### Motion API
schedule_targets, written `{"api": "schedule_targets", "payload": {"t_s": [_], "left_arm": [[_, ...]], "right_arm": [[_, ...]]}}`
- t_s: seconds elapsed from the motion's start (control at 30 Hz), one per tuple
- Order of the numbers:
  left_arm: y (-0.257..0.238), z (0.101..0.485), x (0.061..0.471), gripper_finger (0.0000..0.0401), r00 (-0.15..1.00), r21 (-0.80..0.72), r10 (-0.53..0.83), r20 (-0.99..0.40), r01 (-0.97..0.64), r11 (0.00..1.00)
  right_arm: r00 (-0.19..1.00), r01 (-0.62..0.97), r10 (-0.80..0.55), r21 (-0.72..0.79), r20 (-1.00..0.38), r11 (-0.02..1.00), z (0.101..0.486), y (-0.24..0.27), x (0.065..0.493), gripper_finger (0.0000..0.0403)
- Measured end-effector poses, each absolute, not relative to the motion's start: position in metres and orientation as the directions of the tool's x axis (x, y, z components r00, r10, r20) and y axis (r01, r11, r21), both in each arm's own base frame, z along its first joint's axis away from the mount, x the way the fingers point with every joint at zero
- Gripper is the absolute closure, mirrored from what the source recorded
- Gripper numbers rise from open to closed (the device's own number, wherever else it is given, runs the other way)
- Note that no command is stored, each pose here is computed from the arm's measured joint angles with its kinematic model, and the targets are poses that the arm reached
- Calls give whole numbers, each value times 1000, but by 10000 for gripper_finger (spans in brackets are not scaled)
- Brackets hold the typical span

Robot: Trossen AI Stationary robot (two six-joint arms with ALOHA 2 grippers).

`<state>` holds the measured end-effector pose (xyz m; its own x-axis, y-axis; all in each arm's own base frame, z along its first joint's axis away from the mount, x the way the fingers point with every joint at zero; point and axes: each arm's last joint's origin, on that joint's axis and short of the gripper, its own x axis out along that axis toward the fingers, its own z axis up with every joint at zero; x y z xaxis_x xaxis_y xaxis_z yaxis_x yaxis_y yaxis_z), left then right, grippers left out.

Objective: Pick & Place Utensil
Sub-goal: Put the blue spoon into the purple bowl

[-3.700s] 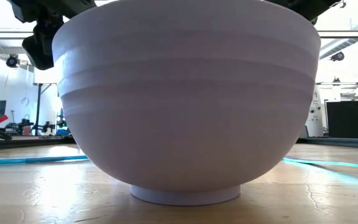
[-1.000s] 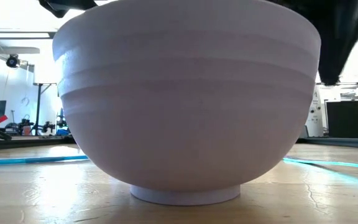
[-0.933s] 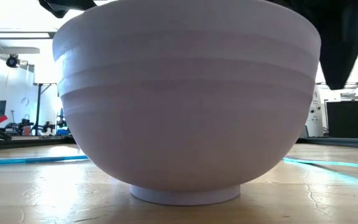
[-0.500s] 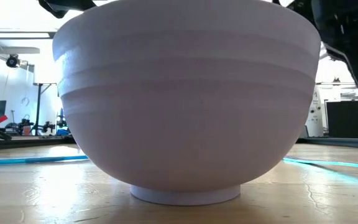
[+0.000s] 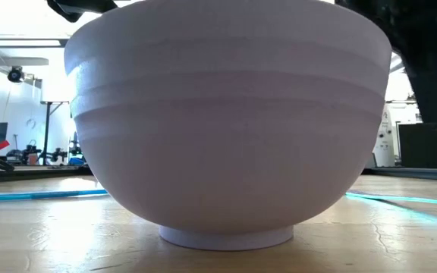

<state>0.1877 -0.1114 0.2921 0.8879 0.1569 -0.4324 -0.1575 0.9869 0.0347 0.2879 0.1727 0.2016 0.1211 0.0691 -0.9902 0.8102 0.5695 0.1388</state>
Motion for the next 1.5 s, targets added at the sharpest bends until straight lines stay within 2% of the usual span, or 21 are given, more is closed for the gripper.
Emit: {"api": "schedule_targets", "payload": {"t_s": [0.17,1.23,1.5], "left_arm": [[-111,292,188,229,888,35,157,-433,-158,987],[-111,288,187,229,883,12,160,-441,-173,985],[-111,288,187,229,883,11,160,-441,-173,985]], "right_arm": [[156,792,89,178,-984,584,196,178,296,273],[69,799,-11,49,-998,599,150,181,306,273],[62,796,-20,37,-998,604,147,181,306,287]]}}
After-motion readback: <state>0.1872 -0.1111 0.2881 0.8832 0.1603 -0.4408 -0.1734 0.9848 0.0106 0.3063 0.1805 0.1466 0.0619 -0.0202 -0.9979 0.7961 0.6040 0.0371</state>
